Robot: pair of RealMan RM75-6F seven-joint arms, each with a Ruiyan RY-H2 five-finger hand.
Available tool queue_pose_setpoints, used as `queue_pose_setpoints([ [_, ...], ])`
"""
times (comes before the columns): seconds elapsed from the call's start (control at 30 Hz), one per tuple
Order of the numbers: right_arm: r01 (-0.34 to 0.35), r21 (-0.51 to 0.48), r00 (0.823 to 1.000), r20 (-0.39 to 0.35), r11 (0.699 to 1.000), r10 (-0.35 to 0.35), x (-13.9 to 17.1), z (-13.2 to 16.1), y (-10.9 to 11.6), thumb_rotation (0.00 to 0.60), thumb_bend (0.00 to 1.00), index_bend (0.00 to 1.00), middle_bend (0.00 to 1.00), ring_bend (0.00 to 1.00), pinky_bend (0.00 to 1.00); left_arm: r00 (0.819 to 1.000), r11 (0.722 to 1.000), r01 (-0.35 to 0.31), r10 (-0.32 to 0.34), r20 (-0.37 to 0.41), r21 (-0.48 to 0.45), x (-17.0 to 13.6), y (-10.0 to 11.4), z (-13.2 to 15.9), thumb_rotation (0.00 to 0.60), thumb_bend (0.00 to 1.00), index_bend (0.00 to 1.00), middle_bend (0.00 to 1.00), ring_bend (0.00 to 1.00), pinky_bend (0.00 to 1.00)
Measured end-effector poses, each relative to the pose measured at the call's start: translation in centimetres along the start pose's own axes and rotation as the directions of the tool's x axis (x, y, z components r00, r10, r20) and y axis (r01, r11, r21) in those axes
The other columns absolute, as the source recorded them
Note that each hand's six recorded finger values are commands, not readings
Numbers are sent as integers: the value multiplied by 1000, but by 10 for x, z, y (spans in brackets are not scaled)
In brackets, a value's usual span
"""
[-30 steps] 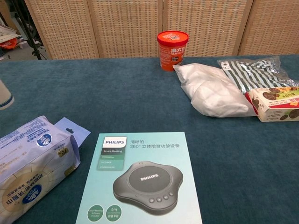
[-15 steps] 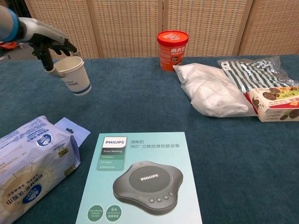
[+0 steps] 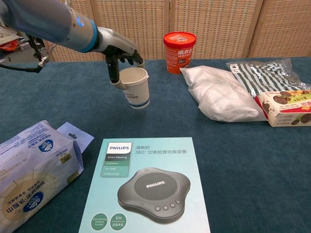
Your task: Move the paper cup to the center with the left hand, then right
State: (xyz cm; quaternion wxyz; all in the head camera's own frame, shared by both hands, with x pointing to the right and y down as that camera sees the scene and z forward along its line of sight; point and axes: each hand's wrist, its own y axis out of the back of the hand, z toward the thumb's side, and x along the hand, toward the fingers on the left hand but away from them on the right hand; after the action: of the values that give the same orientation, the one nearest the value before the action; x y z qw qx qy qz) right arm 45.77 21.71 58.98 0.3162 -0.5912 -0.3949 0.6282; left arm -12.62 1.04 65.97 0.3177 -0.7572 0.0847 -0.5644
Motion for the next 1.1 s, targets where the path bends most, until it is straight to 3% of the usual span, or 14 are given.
queue_pose_setpoints([
  [0.13,2,-13,1000,1,1000,-2,1,-2,2,600,53,69,0,0,0,1000,1000,-9,8,19,27,9,-2,24,600,340,321,0,0,0],
  [0.27,3,-23,1000,2,1000,-3,2,-5,3,600,53,69,0,0,0,1000,999,-15,14,9,46,19,-6,38,600,308,229,0,0,0],
  [0.6,13,-30,1000,-3,999,-13,3,-6,6,600,53,69,0,0,0,999,997,-17,20,-41,71,28,-11,36,600,251,112,0,0,0],
  [0.73,16,-29,1000,-5,999,-16,4,-5,7,600,53,69,0,0,0,998,997,-24,28,-60,70,30,-13,32,600,230,10,0,0,0],
  [0.93,7,2,1000,-15,1000,-7,5,-2,-1,600,55,68,0,0,0,996,997,-70,72,-60,26,26,2,26,600,220,0,0,0,0],
  [1.1,13,-10,1000,-16,1000,-13,4,-4,3,600,55,69,0,0,0,990,992,-125,125,-68,0,5,29,8,600,219,0,0,0,0],
])
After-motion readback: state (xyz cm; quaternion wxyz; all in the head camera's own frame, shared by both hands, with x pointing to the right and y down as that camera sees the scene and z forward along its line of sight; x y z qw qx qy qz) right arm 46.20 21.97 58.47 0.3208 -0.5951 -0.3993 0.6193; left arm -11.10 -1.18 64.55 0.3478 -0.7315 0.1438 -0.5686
